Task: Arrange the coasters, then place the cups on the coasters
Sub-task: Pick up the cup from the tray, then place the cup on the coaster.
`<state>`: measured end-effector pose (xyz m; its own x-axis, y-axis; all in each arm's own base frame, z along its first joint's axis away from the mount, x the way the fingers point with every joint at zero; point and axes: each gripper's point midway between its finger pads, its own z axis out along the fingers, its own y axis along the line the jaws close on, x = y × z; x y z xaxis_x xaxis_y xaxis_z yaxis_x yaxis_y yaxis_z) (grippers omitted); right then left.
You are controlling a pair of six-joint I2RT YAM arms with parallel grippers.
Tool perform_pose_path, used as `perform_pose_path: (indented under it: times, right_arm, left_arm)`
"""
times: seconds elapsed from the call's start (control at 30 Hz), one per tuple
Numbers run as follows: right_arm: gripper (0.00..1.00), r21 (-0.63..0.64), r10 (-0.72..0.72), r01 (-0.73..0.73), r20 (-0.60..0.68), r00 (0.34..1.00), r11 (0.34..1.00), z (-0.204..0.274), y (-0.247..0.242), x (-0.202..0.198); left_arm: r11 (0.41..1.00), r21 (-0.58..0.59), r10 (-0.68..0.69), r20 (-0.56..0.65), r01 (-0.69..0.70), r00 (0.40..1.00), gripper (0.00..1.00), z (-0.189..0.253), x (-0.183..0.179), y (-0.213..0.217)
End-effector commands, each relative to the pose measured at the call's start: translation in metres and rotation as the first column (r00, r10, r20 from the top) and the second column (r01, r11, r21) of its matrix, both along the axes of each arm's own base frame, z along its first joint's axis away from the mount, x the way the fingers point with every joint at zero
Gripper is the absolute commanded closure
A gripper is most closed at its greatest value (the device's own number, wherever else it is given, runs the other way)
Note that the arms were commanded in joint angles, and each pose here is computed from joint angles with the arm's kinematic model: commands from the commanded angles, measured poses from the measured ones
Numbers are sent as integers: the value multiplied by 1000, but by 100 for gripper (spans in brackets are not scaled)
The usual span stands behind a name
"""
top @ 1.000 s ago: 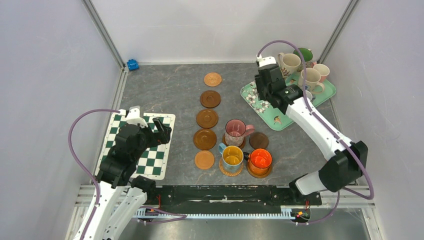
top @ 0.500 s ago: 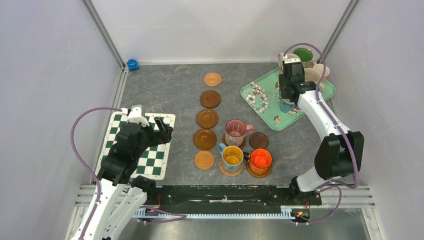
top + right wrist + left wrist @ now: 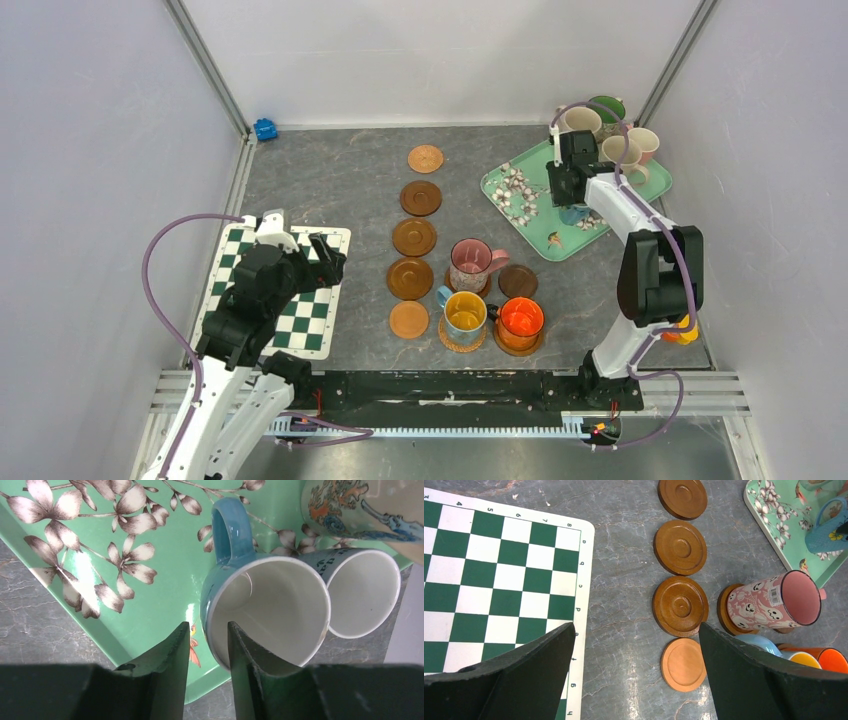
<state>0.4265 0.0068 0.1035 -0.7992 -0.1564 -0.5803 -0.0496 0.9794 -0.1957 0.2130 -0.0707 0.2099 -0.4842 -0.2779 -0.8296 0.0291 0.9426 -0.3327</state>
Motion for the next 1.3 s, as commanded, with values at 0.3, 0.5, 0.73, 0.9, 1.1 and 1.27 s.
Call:
perform_pose_path:
  times: [0.3,0.5,0.73,0.9,1.1,1.27]
  right_arm:
    - [100,25,95,-98,114,989,995,50,14,29]
    - [100,36,116,-122,144,983,992,79,27,25]
    - [100,24,225,-234,194,955,972,113,70,10]
    - [100,-22,365,-373,271,891,927,153,124,-1]
    - [100,-9,514,-548,361,778,836,194,196,-25]
    - [100,22,611,-678,412,676,735,213,251,-54]
  left_arm:
    - [1000,-11,5,36,-5,999,0,9,5,-1]
    - [1000,-12,5,40,-5,999,0,10,5,-1]
    - [1000,-14,6,51,-6,999,0,12,3,0]
    - [1000,-12,11,57,-10,998,0,13,3,1]
    - [999,-5,35,61,-35,998,0,15,2,6]
    - [997,2,73,72,-73,995,0,18,1,14]
